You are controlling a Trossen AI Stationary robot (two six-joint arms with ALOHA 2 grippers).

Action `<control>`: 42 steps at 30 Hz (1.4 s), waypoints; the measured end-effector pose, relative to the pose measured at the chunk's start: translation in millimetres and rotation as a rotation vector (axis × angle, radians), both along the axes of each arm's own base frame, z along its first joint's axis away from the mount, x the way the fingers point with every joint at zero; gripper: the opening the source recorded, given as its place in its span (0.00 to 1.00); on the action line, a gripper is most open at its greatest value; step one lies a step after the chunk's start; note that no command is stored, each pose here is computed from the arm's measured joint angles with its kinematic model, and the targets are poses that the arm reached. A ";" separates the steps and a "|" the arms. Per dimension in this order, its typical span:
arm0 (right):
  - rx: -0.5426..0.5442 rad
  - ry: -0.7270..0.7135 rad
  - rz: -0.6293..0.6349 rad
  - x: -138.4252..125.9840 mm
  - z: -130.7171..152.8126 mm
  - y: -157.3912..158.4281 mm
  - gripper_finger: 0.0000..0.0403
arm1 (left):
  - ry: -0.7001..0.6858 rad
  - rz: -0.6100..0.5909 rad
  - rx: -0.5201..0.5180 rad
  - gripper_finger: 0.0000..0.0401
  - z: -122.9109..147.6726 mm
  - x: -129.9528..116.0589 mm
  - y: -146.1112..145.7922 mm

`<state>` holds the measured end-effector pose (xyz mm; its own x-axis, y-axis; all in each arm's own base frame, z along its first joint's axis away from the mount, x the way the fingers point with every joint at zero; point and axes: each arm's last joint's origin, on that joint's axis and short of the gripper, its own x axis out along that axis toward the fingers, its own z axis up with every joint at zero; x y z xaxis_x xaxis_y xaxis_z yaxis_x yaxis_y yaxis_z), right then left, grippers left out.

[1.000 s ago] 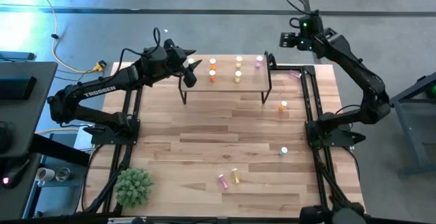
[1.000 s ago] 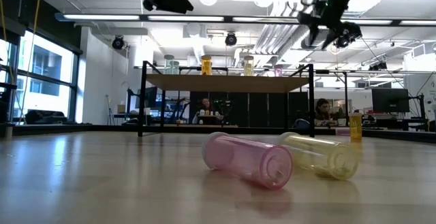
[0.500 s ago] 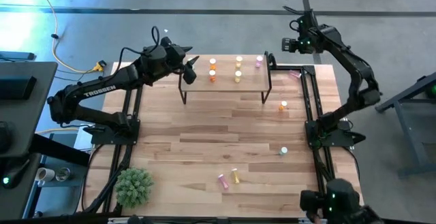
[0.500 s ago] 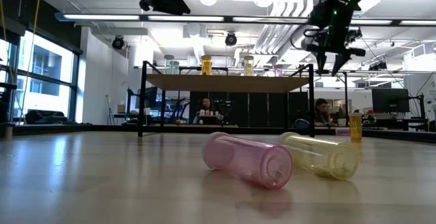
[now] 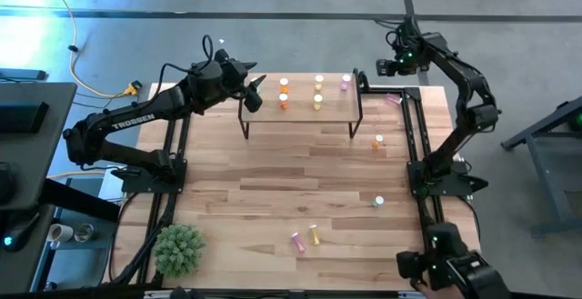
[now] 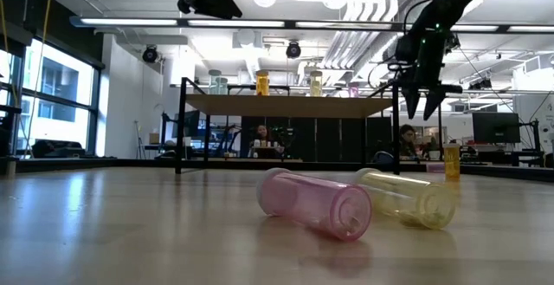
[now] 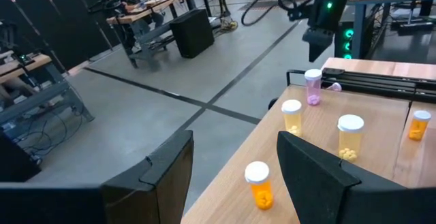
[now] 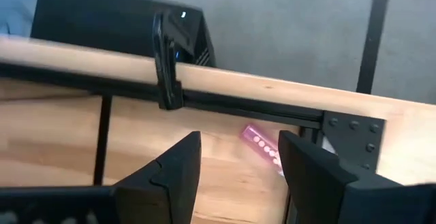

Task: Pick and place medicine bottles onto shelf by color
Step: Put the top violet pill bottle on the shelf aligned with the other violet pill bottle

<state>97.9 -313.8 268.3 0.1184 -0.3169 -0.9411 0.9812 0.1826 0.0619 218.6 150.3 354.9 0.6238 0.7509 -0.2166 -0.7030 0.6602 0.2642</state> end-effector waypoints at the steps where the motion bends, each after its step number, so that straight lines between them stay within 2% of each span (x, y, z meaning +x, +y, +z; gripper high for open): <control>1: 0.012 0.002 0.018 0.7 -3.4 -1.4 0.47 | 0.000 0.000 0.000 0.50 0.0 0.0 0.0; 6: 0.047 0.006 0.076 4.2 -19.6 -10.5 0.50 | -0.001 0.000 0.000 0.50 0.1 0.0 0.0; 18: 0.031 0.128 -0.014 13.4 -27.5 -14.8 0.50 | -0.001 0.000 -0.001 0.50 0.0 0.1 0.0; 24: 0.021 0.127 -0.042 13.8 -27.5 -15.7 0.50 | 0.000 0.000 0.000 0.50 0.0 0.1 0.0; 32: 0.051 -0.049 -0.135 22.4 -2.0 -17.4 0.50 | 0.000 -0.001 0.000 0.50 0.0 0.1 0.0; 37: 0.134 -0.045 -0.242 27.9 1.4 -7.1 0.50 | -0.002 0.000 -0.002 0.50 0.2 0.1 0.0; 42: 0.132 -0.005 -0.368 28.4 0.3 -4.7 0.47 | -0.001 0.000 0.000 0.50 0.2 0.1 0.0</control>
